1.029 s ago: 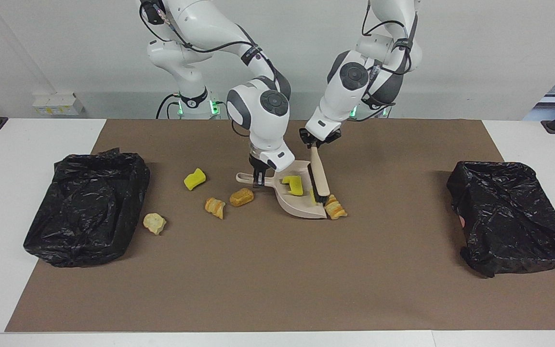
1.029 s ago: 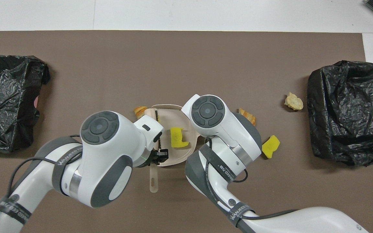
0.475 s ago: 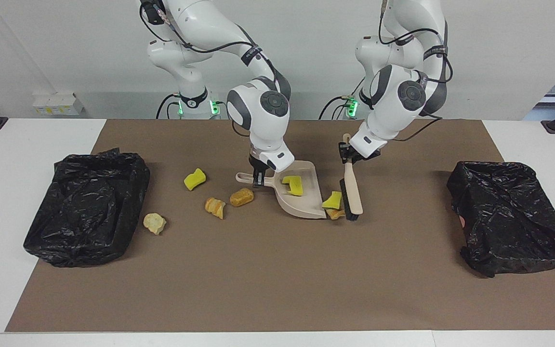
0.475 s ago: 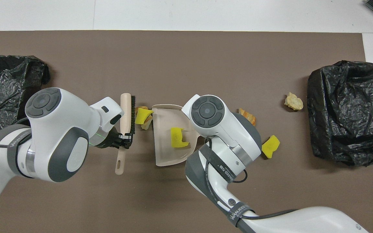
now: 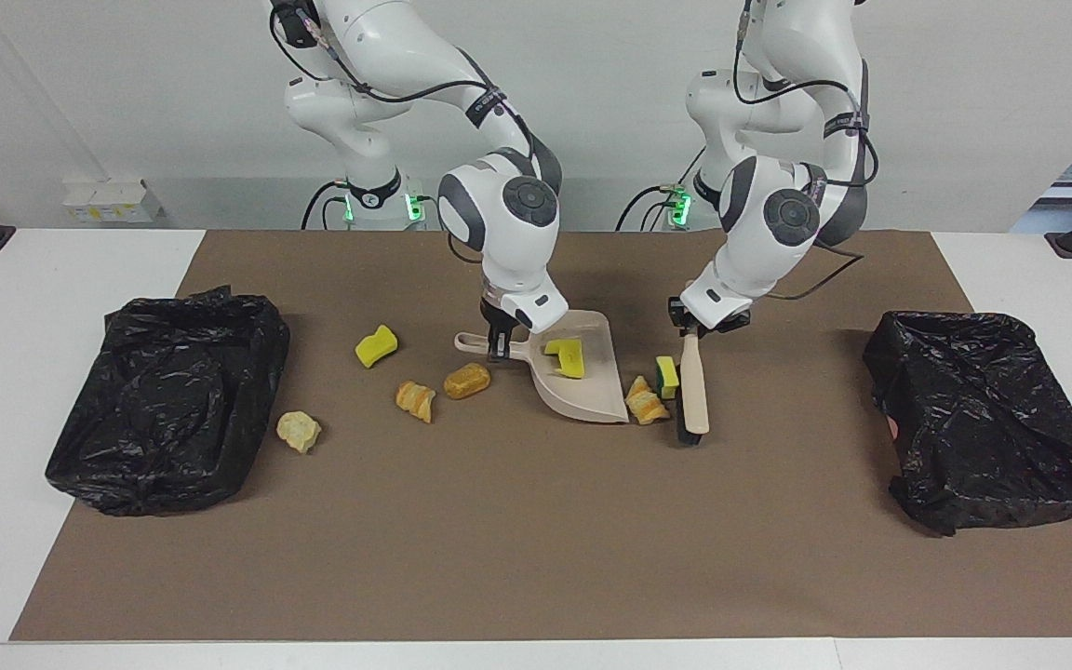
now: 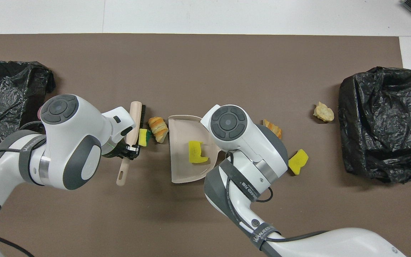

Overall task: Sweep and dump trash in bin
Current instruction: 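Sweep the remaining pieces into the dustpan with the left gripper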

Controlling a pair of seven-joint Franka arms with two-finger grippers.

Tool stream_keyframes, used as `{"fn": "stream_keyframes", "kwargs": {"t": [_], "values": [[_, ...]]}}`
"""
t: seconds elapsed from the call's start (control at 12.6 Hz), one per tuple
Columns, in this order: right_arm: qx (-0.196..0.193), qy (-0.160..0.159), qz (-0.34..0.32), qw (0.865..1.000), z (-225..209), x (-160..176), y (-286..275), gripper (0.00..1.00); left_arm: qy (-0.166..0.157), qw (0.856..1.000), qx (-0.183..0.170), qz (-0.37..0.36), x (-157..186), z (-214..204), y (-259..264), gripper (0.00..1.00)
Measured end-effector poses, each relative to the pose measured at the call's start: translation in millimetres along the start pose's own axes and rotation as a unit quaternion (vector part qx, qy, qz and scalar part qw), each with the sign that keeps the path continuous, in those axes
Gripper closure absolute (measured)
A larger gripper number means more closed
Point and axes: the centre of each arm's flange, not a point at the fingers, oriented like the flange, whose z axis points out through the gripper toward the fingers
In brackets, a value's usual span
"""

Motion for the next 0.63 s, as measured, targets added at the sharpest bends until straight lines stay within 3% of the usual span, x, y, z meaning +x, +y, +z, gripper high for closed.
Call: {"fn": "stream_keyframes", "kwargs": {"t": [0.4,0.63], "values": [[0.016,-0.015,0.034,0.999,3,0,-6,0.67,-0.012,0.999,0.002,0.031,-1,10,7,0.74],[0.016,-0.016,0.035,0.999,3,0,-6,0.67,-0.036,0.996,0.011,0.077,-16,17,48,0.74]]}}
